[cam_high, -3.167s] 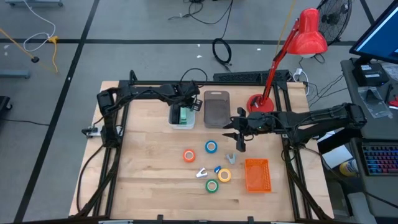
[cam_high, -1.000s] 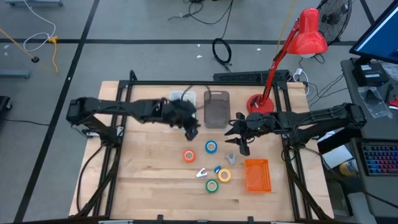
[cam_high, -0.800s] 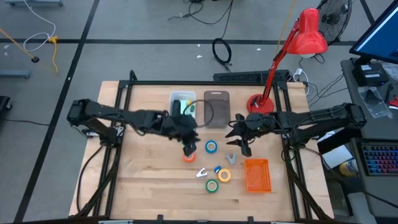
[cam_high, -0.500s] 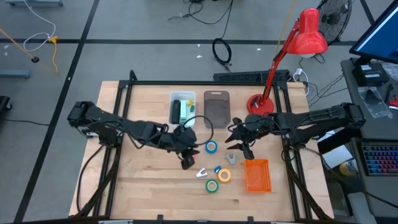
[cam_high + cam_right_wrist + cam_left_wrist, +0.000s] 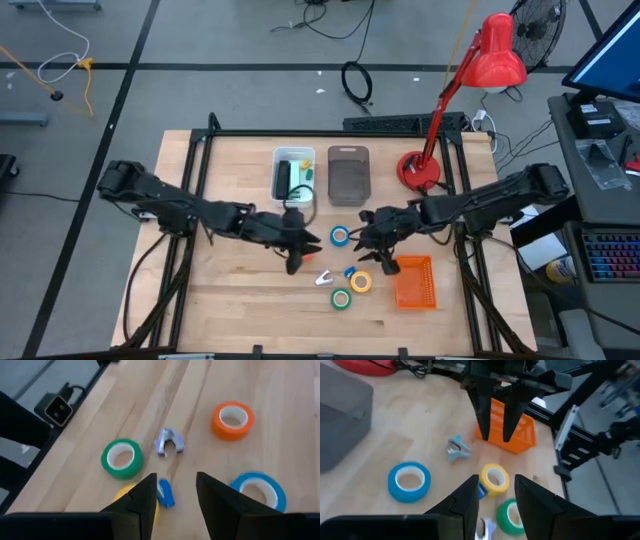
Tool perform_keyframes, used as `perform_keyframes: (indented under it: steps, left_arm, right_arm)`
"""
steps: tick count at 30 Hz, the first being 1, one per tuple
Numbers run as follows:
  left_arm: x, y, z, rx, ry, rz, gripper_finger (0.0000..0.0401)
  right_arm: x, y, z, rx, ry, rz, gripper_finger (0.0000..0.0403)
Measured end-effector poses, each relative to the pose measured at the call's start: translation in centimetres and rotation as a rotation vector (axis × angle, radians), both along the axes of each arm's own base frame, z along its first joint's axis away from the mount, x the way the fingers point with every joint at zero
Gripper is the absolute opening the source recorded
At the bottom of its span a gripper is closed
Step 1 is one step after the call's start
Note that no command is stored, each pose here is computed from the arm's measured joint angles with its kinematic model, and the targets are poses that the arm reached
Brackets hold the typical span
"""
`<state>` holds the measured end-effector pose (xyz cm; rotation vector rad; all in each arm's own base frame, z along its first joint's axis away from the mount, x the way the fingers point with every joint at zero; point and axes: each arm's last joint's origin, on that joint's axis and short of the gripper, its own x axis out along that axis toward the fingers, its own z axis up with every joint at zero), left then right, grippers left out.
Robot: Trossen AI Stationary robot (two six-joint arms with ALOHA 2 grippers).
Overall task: Pick and place Stapler, Stapler remover, tape
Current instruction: Put the blue stapler into the white bin
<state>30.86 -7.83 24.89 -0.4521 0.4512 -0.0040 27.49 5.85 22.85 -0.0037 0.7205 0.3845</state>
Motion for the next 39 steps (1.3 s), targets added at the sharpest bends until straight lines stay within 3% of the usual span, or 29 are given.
perform_keyframes:
  steps: [7,11,17,29,39]
  left_arm:
    - [-4.2,0.4,-2.4,-0.043,-0.080,0.037,0.0127]
    - [-5.9,0.3,-2.5,-0.056,-0.100,0.042,0.0127]
    - [-7.6,0.2,-2.4,-0.038,-0.129,0.042,0.0127]
    - [-8.3,0.3,-2.5,-0.037,-0.124,0.040,0.0127]
    - [-8.4,0.2,-2.5,-0.031,-0.124,0.033,0.0127]
  right_arm:
    - [2.7,0.8,-1.5,-0.068,0.140,0.038,0.0130]
    - [4.4,1.0,-2.5,-0.133,0.182,0.035,0.0130]
    - [5.4,1.0,-4.0,-0.135,0.227,0.033,0.0130]
    - [5.6,1.6,-6.9,-0.154,0.335,0.088,0.0130]
    - [5.6,1.8,-7.3,-0.185,0.331,0.133,0.0130]
